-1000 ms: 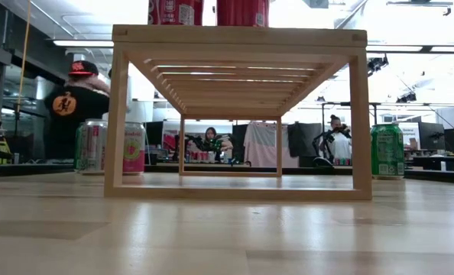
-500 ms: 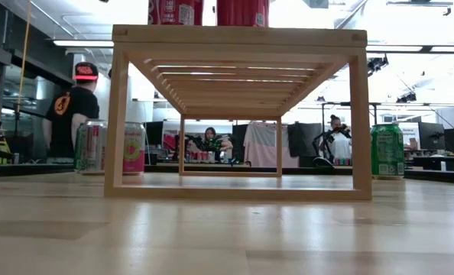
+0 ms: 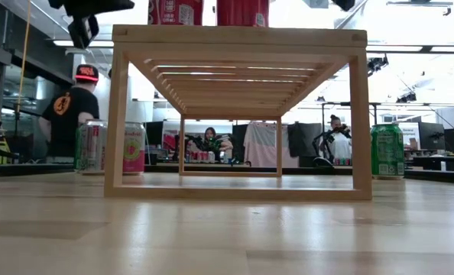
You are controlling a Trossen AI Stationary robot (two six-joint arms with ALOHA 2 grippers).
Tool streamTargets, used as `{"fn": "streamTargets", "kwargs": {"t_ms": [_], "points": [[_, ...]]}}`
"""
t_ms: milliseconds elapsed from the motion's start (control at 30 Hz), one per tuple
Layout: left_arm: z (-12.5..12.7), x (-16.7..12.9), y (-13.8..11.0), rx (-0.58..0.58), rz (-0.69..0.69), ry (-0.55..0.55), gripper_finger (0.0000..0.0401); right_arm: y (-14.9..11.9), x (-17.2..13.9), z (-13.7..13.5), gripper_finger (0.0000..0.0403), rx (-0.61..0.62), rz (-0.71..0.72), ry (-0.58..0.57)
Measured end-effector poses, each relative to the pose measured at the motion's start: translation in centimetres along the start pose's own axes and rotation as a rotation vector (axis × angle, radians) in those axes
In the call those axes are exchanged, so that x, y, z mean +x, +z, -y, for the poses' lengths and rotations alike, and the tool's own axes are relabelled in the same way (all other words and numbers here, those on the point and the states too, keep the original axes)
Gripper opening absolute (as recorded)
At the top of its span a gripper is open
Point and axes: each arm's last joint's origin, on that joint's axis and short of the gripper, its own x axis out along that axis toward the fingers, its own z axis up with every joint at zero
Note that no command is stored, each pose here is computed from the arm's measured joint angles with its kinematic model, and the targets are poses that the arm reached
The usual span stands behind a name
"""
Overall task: Place canned beverage on shelf
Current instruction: Put the red-black soda can on the shelf aligned with the other red soda can
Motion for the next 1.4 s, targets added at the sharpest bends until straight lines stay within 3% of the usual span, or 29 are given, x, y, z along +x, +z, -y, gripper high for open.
{"fn": "streamTargets", "kwargs": {"t_ms": [300, 900, 1400], "points": [[0.0, 0.2, -0.2, 0.082, -0.014, 0.002, 0.0000, 0.7, 1.7, 0.5, 0.0002, 0.000, 0.011, 0.002], [0.3, 1.8, -1.7, 0.157, -0.082, 0.039, 0.0000, 1.3, 1.9, 0.5, 0.0000, -0.030, 0.019, 0.096], [0.0, 1.6, -0.9, 0.193, -0.048, 0.056, 0.0000, 1.5, 1.5, 0.5, 0.0000, -0.045, 0.030, 0.113]]}}
